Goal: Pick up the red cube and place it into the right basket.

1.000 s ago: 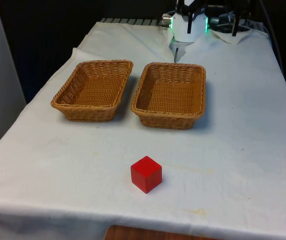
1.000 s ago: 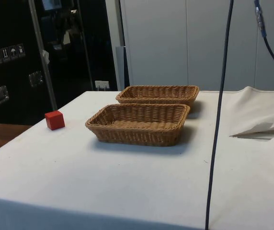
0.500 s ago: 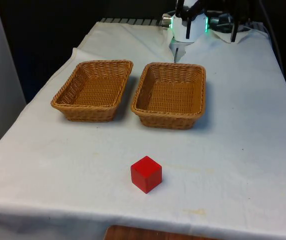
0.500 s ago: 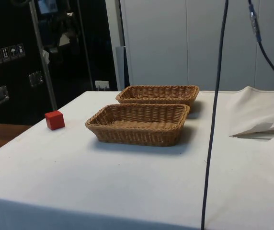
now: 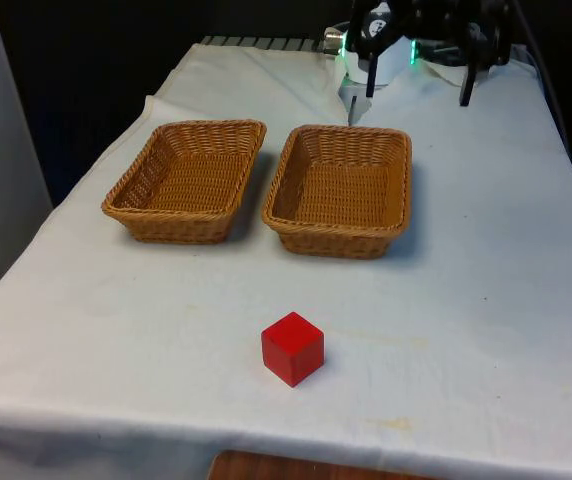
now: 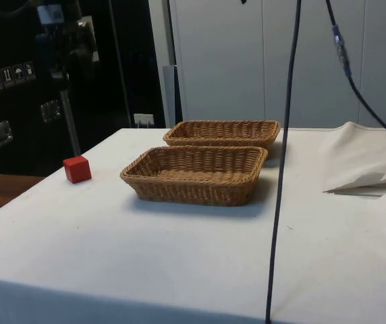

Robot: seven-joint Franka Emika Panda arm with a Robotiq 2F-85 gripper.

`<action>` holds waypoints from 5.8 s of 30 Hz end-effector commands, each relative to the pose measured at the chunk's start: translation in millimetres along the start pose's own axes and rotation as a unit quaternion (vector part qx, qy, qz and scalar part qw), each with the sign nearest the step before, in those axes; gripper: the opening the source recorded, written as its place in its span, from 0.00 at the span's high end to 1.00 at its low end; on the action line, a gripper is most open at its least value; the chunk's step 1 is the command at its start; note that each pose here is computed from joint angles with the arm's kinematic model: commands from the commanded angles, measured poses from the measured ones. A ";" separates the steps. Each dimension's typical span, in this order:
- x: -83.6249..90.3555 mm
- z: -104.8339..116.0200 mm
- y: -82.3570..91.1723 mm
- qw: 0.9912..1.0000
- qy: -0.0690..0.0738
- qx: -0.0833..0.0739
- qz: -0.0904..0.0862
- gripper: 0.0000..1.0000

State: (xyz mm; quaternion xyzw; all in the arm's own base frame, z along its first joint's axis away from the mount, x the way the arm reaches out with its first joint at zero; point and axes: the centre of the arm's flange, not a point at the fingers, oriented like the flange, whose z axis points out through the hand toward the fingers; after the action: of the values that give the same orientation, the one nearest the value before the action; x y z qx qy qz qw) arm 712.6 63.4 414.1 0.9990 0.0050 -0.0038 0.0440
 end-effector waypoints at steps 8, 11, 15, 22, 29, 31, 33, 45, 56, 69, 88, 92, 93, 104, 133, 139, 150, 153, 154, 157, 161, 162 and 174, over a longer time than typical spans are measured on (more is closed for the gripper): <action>14.6 17.2 7.0 1.000 0.007 0.016 0.015 0.00; 18.1 28.2 10.7 0.999 0.009 0.024 0.024 0.00; 20.7 36.6 13.3 0.999 0.010 0.030 0.032 0.00; 26.4 55.6 17.5 0.998 0.012 0.046 0.049 0.00; 33.7 72.7 20.8 0.996 0.024 0.060 0.063 0.00; 34.7 75.2 21.4 0.996 0.025 0.062 0.065 0.00; 36.9 80.5 22.4 0.995 0.029 0.065 0.069 0.00; 50.8 122.1 26.7 0.992 0.043 0.078 0.092 0.00; 59.4 149.7 32.4 0.990 0.050 0.072 0.106 0.00; 62.7 173.2 47.4 0.989 0.057 0.053 0.129 0.00; 71.2 209.2 57.3 0.984 0.093 0.017 0.153 0.00; 73.1 214.5 57.4 0.982 0.101 0.007 0.159 0.00; 71.9 212.5 57.2 0.983 0.098 0.014 0.154 0.00; 77.5 225.1 57.9 0.976 0.123 -0.025 0.179 0.00; 88.1 250.6 57.1 0.960 0.162 -0.047 0.224 0.00; 87.6 250.5 57.6 0.960 0.161 -0.048 0.223 0.00; 87.7 249.2 57.5 0.960 0.162 -0.048 0.222 0.94; 87.7 249.2 57.5 0.960 0.162 -0.048 0.222 0.94; 87.7 249.2 57.5 0.960 0.162 -0.048 0.222 0.94; 87.7 249.2 57.5 0.960 0.162 -0.048 0.222 0.94; 87.0 233.0 61.9 0.960 0.162 -0.048 0.223 0.94; 86.8 230.1 62.2 0.960 0.161 -0.048 0.223 0.94; 81.6 200.6 63.6 0.961 0.153 -0.038 0.228 0.94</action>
State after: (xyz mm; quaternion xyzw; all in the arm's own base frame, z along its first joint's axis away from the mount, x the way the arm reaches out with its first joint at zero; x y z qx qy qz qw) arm 796.2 -18.4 216.7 0.9592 -0.2177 0.1589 0.0850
